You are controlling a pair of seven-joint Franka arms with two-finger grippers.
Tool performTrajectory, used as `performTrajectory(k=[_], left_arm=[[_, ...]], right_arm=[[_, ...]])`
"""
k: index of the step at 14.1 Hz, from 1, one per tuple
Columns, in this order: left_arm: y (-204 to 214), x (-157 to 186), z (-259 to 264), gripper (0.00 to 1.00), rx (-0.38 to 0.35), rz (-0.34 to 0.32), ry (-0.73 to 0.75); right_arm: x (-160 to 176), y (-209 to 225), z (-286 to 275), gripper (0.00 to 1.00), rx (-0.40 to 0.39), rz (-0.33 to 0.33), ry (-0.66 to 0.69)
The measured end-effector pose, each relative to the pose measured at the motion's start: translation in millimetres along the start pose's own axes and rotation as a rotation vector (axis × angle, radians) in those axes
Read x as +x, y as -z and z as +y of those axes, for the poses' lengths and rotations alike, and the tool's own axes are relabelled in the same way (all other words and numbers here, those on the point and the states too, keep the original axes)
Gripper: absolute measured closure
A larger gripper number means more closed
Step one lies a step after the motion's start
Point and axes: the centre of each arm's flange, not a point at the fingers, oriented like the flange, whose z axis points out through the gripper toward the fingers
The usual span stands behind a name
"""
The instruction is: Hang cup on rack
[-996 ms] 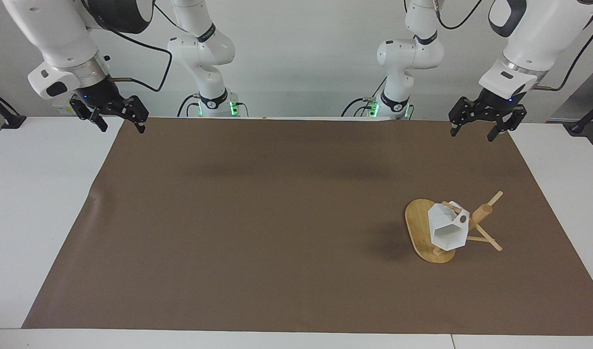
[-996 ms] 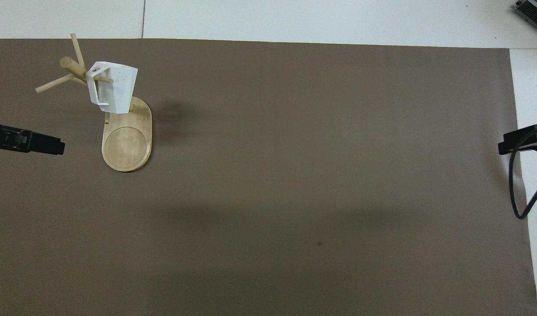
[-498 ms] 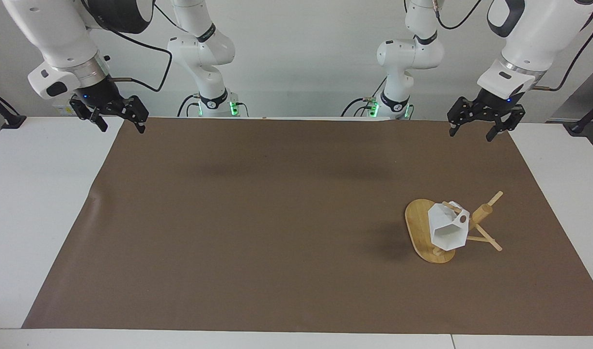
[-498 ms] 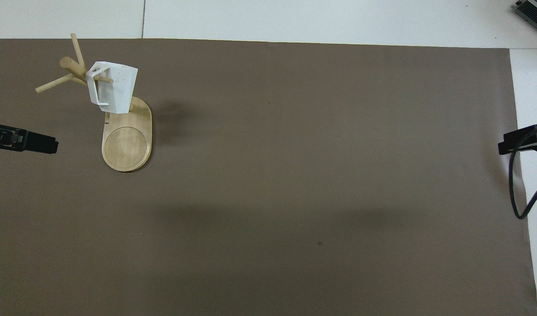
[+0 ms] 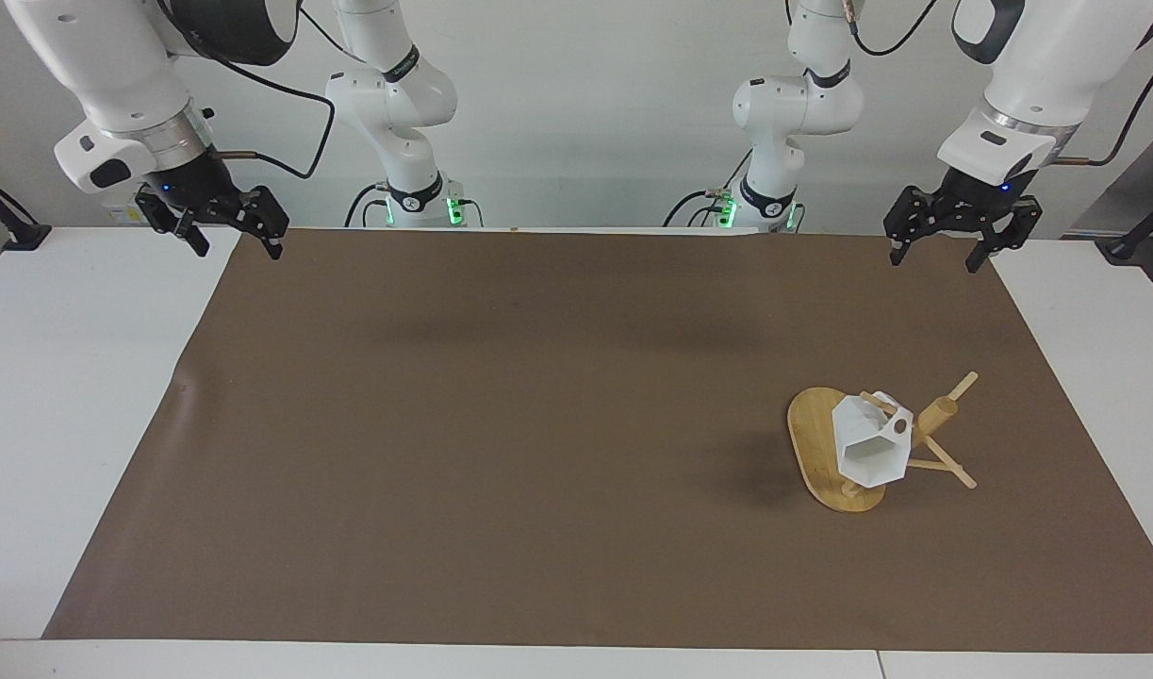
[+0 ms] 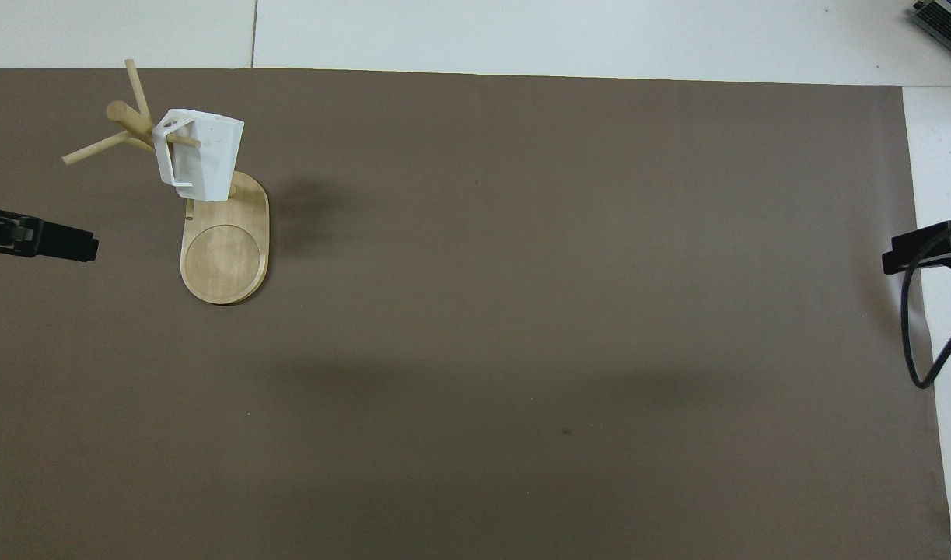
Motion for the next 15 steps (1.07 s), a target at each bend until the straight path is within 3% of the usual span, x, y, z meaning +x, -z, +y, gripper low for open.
performTrajectory(k=[7, 15], left_arm=[[-5.6, 10.0, -1.5, 0.0, -0.009, -0.041, 0.003], [-3.6, 15.0, 0.6, 0.0, -0.009, -0.041, -0.001]], right_arm=[[0.0, 0.0, 0.0, 0.0, 0.0, 0.0, 0.0], [0.0, 0.0, 0.0, 0.0, 0.0, 0.0, 0.0]])
